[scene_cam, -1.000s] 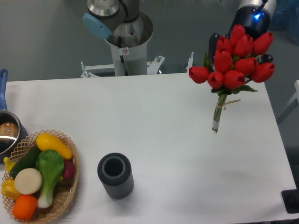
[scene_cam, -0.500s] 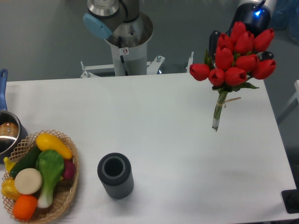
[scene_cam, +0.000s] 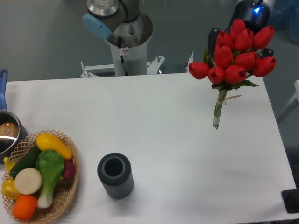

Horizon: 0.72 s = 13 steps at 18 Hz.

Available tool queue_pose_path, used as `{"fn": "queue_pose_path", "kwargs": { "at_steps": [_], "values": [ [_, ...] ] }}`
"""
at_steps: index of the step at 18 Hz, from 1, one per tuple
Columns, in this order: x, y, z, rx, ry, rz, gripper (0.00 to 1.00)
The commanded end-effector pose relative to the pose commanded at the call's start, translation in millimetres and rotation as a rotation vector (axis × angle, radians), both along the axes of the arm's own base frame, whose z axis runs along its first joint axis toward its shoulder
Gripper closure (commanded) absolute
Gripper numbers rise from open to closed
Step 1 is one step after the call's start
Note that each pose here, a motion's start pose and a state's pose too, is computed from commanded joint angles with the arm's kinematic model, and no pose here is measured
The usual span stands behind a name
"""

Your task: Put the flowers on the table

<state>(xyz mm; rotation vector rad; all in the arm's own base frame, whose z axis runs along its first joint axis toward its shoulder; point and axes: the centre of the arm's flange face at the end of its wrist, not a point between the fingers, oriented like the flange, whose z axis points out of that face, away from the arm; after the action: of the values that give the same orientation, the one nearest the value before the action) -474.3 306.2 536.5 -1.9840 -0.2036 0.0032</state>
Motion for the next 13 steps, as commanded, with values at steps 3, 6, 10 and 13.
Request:
{"fn": "queue_pose_path", "kwargs": {
  "at_steps": [3, 6, 10, 13],
  "values": [
    [6.2, -4.0, 3.4, -0.090, 0.014, 0.066, 0.51],
    [13.1, 4.0, -0.2, -0.164, 0.030, 0.092, 0.48],
    [36.0, 27.3, -27.7, -0.273, 0.030, 0.073, 0.47],
    [46.7, 47.6, -44.8, -0.339, 0.025, 0.051, 0.47]
  ]
}}
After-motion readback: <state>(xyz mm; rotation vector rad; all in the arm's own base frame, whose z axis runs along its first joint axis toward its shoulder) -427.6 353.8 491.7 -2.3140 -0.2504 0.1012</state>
